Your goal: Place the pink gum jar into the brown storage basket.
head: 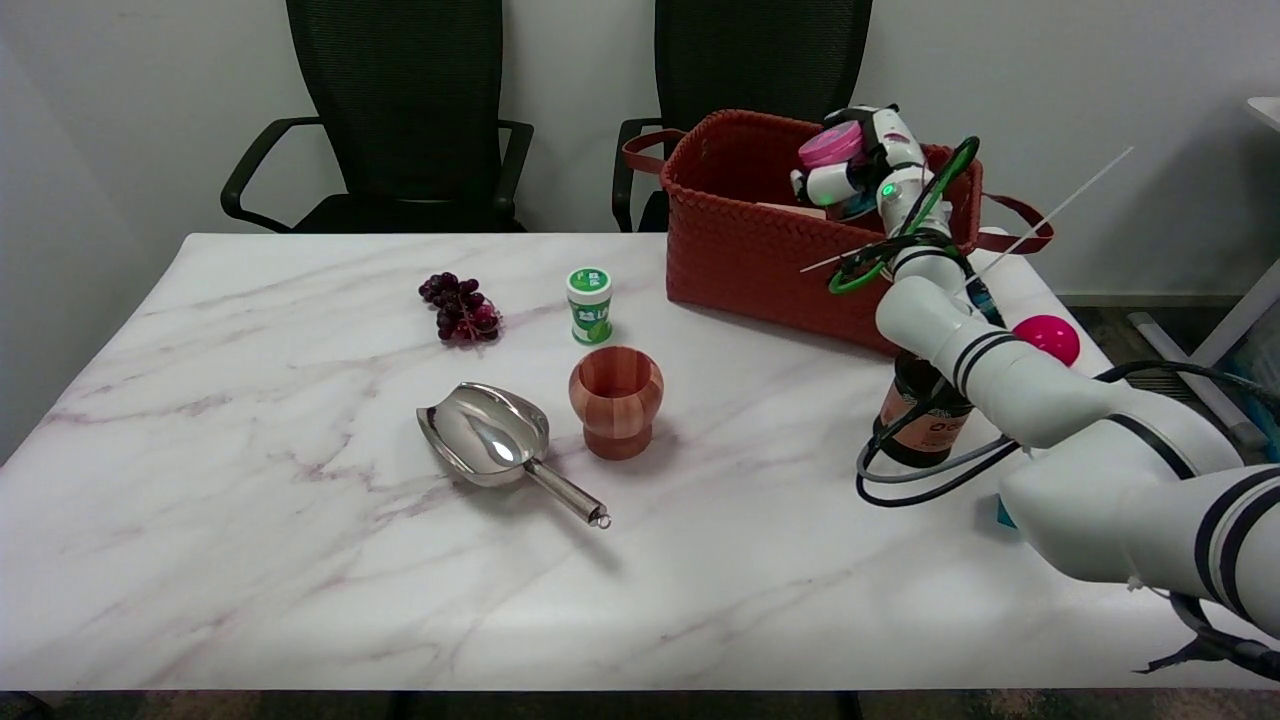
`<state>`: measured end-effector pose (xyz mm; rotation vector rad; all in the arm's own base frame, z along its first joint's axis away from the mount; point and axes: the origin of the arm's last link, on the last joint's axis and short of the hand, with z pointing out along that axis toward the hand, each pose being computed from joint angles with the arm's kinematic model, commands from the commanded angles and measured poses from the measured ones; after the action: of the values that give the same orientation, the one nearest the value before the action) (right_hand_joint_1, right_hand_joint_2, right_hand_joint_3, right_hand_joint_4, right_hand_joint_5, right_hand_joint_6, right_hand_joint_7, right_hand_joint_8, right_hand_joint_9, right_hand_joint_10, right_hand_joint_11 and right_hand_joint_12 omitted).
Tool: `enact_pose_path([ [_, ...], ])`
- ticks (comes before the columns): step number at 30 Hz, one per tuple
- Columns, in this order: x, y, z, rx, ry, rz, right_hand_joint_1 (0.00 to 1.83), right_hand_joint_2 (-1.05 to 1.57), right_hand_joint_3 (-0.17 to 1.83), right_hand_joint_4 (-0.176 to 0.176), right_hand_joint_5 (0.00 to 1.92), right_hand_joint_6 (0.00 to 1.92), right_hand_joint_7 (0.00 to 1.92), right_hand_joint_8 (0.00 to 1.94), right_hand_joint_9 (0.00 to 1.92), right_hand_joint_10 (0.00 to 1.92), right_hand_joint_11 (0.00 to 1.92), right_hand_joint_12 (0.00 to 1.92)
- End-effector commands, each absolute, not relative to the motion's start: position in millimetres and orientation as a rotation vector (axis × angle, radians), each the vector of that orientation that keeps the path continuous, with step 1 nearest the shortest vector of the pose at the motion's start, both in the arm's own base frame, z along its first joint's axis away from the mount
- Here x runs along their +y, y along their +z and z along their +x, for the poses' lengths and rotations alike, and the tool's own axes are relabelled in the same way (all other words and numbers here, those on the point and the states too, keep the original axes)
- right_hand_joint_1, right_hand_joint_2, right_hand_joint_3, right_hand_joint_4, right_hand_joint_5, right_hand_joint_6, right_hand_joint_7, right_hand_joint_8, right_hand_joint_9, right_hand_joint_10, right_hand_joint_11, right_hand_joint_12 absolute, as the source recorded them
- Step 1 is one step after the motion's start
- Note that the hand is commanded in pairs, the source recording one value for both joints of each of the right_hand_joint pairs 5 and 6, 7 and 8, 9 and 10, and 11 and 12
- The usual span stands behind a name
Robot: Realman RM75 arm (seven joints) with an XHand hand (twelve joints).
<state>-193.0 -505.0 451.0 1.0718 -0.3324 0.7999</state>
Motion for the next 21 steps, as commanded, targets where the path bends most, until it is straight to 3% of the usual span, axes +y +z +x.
enact_pose_path([
  [1, -502.7, 465.5, -212.4, -0.428, 0.736, 0.992, 1.31, 0.44, 1.14, 0.0, 0.09, 0.09, 0.79, 0.79, 0.62, 0.62, 0.33, 0.33],
  [6, -497.2, 468.5, -213.1, -0.428, 0.779, 0.979, 1.29, 0.12, 1.29, 0.0, 0.02, 0.02, 0.42, 0.42, 0.46, 0.46, 0.1, 0.1],
  [9, -490.4, 473.8, -218.4, -0.506, 0.897, 0.911, 1.29, 0.01, 1.29, 0.0, 0.0, 0.0, 0.33, 0.33, 0.31, 0.31, 0.0, 0.0],
  [11, -488.2, 474.2, -216.4, -0.518, 0.931, 0.904, 1.28, -0.1, 1.31, 0.0, 0.0, 0.0, 0.2, 0.2, 0.06, 0.06, 0.0, 0.0],
  [15, -483.8, 476.8, -207.6, -0.478, 0.951, 0.924, 1.27, -0.13, 1.22, 0.0, 0.0, 0.0, 0.03, 0.03, 0.0, 0.0, 0.0, 0.0],
  [21, -472.5, 479.9, -197.4, -0.395, 1.009, 0.924, 1.26, -0.14, 1.11, 0.0, 0.0, 0.0, 0.02, 0.02, 0.0, 0.0, 0.0, 0.0],
])
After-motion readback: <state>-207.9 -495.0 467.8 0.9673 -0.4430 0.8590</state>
